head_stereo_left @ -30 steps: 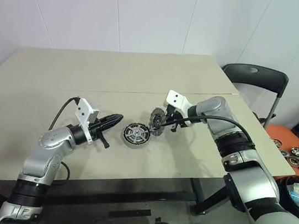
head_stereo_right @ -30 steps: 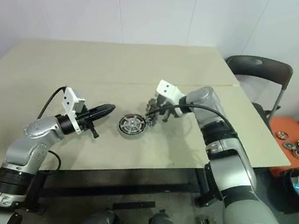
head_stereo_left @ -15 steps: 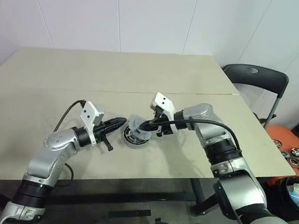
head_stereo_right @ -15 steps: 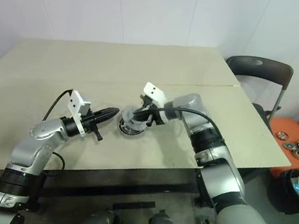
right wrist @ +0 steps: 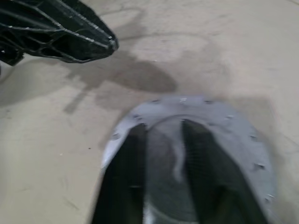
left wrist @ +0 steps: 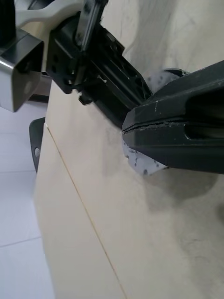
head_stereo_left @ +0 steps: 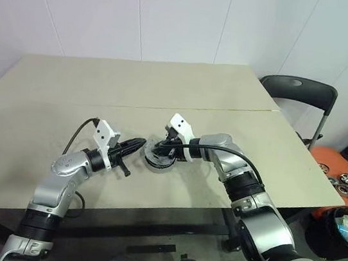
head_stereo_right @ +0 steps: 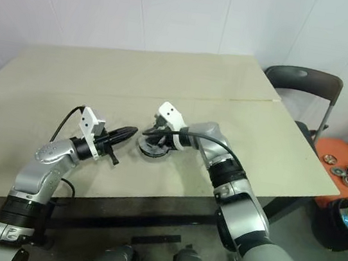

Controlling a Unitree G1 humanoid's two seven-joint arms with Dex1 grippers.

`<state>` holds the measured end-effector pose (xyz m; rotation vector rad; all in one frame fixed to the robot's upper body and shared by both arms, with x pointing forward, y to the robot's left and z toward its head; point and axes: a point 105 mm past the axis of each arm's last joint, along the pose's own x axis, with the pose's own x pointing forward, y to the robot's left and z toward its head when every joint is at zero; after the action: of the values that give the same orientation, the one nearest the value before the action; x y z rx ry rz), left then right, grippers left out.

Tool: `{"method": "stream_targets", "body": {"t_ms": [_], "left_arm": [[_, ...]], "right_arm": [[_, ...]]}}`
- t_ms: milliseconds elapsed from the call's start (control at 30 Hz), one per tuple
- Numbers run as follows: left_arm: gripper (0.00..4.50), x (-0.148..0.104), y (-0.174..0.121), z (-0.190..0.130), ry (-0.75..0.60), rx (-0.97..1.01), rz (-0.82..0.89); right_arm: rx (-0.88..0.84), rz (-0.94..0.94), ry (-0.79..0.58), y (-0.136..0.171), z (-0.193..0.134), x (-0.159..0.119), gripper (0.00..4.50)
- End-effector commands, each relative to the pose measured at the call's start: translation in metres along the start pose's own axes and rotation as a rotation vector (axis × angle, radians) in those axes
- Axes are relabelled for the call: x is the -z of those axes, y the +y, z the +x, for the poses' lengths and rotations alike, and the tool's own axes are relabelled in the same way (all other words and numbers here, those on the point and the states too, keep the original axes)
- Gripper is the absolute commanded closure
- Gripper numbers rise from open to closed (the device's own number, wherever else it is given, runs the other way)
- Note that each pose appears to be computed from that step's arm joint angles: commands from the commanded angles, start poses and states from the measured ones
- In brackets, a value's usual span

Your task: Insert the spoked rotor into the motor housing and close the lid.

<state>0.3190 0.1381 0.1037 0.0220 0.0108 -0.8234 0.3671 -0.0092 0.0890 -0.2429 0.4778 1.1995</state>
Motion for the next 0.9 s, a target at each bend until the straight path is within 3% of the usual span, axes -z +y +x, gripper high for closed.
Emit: {"method": "stream_targets", "body": {"t_ms": [33,133,233,900], "left_arm": [[4.5,-0.011,0.003,0.001,-0.032,0.003,0.042],[4.5,-0.01,0.004,0.001,-0.028,0.001,0.042],[4.5,-0.01,0.005,0.0,-0.026,-0.003,0.043],[4.5,-0.006,0.005,-0.001,-0.013,-0.003,0.044]], "right_arm": [[0.014,-0.007,-0.046,-0.001,-0.002,-0.007,1.94],[-0.007,-0.001,-0.039,0.002,-0.001,-0.004,0.84],[-0.023,-0.019,-0.01,0.006,-0.001,0.004,0.02],[0.102,-0.065,0.018,0.0,0.011,0.026,0.02]]}}
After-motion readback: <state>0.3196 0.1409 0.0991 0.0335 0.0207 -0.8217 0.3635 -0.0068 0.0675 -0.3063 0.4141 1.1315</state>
